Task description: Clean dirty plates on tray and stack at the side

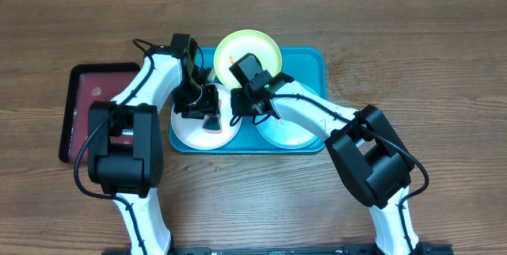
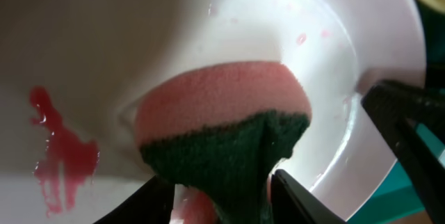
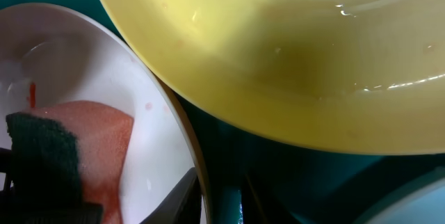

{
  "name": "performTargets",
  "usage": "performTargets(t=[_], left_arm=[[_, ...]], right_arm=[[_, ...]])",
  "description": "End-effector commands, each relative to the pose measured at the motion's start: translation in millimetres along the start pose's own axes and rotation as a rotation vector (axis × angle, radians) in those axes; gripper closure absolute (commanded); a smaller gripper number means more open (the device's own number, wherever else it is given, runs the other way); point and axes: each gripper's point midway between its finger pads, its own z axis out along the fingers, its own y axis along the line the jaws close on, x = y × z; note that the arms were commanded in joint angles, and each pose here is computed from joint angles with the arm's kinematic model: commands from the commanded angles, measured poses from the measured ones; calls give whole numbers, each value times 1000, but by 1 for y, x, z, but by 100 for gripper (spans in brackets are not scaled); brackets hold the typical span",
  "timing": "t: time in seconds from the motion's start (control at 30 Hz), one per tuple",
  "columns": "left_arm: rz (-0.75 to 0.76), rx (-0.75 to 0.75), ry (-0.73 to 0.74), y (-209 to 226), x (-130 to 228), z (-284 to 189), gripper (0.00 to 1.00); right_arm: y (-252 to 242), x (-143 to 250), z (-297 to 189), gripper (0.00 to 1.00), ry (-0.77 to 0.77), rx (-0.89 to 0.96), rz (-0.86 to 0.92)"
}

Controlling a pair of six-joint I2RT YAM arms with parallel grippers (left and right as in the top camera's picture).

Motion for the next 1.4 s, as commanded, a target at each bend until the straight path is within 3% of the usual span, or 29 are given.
performTargets(t=[0.0,0.1,0.27,0.33,0.47,0.63,0.93,1.23,1.37], left_arm=[[43,-5,11,-2,1,0,58],[49,-9,-8,-3,-5,-6,60],[46,-10,-16,-3,-7,-7,75],[30,-10,-16,-3,-7,-7,88],[-5,-63,-23,6,-9,-7,96],[-156,-300,-71,47,-13,-13,96],[-259,-471,-114,97,-14,-31,96],[-269,-448,-170,101,-29,-36,96],[-254,-247,-168,68,-36,-24,96]], right_arm=[[1,2,4,78,5,-3,2],[1,1,4,78,1,-6,2],[1,1,4,78,0,-6,2],[1,1,4,78,0,-6,2],[1,1,4,79,1,-6,2],[1,1,4,78,2,-5,2],[0,2,4,78,5,-2,3],[-3,0,4,79,2,-1,10],[-3,0,4,79,2,-1,10]])
